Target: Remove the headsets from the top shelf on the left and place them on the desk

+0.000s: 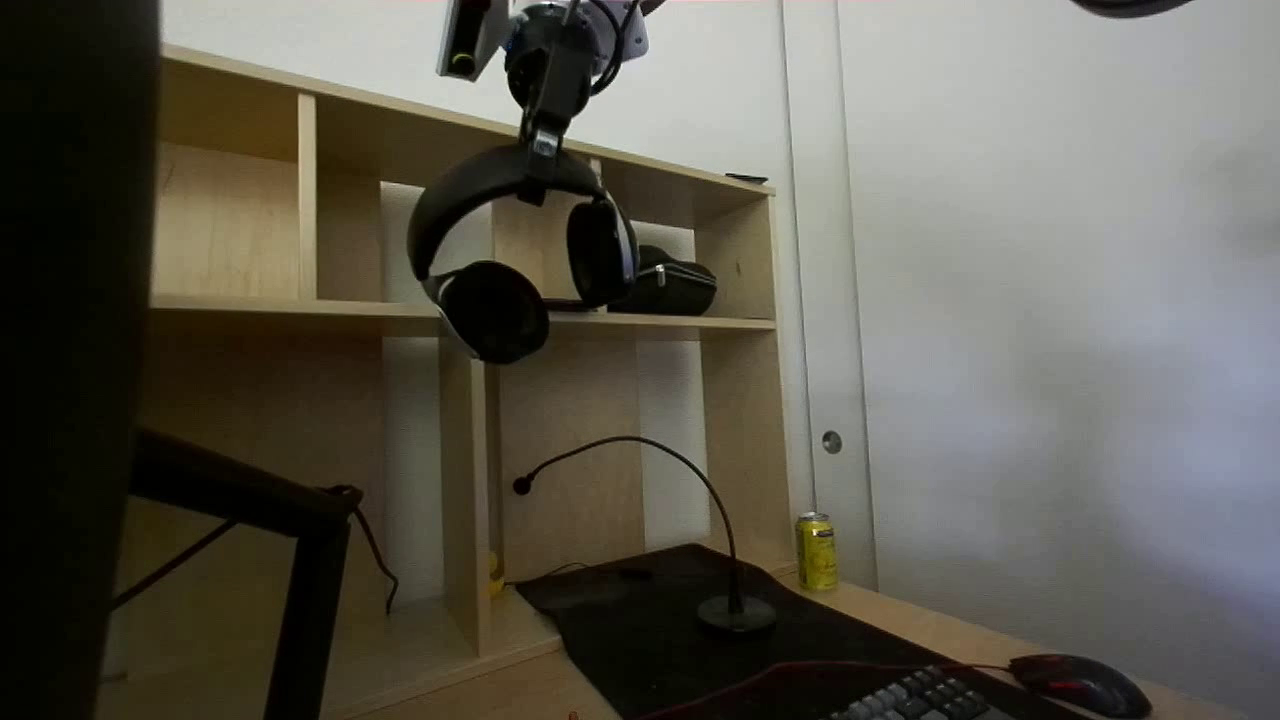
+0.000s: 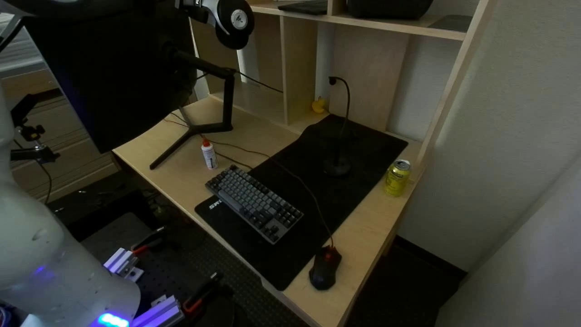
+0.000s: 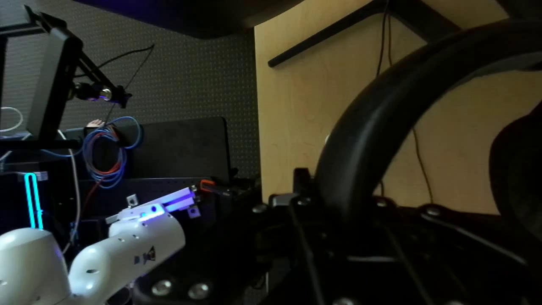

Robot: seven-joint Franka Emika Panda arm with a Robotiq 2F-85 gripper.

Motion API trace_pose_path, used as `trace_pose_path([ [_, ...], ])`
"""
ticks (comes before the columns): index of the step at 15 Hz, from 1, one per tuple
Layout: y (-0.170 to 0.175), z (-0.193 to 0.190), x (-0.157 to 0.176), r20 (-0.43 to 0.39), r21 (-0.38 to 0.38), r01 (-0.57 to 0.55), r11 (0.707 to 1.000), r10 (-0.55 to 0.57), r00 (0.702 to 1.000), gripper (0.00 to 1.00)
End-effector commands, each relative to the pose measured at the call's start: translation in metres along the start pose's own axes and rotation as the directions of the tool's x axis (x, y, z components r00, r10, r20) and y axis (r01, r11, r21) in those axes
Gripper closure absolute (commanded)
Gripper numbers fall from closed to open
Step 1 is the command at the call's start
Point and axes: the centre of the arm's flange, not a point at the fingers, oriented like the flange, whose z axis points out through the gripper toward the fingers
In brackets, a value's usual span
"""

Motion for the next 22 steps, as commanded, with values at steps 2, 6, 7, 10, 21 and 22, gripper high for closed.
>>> trace_pose_path([
  [2,-0.003,-0.024,-0.014,0.031,-0.083,-0.183,0.98,0.186,0.982,0.95],
  [6,-0.002,-0.021,-0.023,0.118,-0.069,-0.367,0.928,0.373,0.92,0.95],
  [7,0.003,-0.002,-0.012,0.049,-0.089,-0.322,0.943,0.327,0.944,0.79],
  [10,0.001,-0.005,-0.016,0.083,-0.086,-0.359,0.929,0.366,0.927,0.79],
  [21,-0.014,0.003,0.006,0.201,-0.05,-0.688,0.724,0.682,0.704,0.95],
  [22,-0.02,0.003,0.016,0.221,-0.043,-0.722,0.691,0.711,0.668,0.95],
])
